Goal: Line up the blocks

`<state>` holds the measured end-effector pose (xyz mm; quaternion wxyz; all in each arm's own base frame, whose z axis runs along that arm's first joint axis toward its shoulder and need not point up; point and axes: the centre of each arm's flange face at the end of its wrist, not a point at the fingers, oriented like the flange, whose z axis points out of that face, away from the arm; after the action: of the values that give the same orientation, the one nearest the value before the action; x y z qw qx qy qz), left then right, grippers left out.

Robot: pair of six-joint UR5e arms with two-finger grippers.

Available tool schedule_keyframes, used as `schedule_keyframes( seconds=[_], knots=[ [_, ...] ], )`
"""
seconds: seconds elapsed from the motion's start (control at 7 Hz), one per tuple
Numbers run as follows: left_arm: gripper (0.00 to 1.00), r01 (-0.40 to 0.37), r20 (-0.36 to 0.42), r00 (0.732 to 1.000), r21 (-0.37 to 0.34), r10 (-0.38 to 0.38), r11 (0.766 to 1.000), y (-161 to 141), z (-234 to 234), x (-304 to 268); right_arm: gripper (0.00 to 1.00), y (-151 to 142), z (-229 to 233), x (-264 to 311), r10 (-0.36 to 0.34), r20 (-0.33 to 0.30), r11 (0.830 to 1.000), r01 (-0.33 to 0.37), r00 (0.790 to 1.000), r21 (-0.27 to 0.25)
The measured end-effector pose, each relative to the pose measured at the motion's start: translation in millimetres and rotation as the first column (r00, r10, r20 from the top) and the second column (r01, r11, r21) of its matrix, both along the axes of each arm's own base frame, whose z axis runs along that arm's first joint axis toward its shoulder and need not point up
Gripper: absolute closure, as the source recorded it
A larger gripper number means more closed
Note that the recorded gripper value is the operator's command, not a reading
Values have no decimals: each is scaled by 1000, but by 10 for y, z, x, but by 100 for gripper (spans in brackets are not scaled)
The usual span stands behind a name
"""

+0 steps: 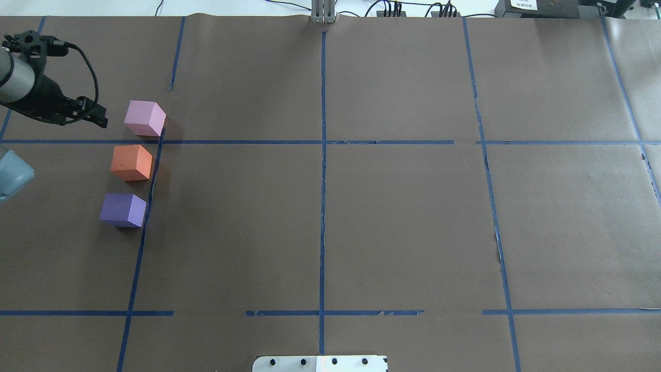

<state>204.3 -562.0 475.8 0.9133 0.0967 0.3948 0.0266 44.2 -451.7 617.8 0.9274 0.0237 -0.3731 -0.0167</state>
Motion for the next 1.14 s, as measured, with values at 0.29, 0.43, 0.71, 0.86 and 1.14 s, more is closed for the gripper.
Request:
schedule_keyframes(
  seconds=[0.29,0.43,0.71,0.86,1.14],
  knots=[
    [0,-119,82,990,95,111,988,161,797,-1070,0,0,0,0,0,0,1000,0,1000,0],
    [0,-157,129,982,116,141,981,277,1229,-1645,0,0,0,0,0,0,1000,0,1000,0],
    [0,-184,163,971,58,172,981,440,1739,-2309,0,0,0,0,0,0,1000,0,1000,0],
    [0,-185,162,971,29,178,982,461,1800,-2398,0,0,0,0,0,0,1000,0,1000,0],
    [0,-185,162,970,22,179,982,439,1793,-2437,0,0,0,0,0,0,1000,0,1000,0]
  ],
)
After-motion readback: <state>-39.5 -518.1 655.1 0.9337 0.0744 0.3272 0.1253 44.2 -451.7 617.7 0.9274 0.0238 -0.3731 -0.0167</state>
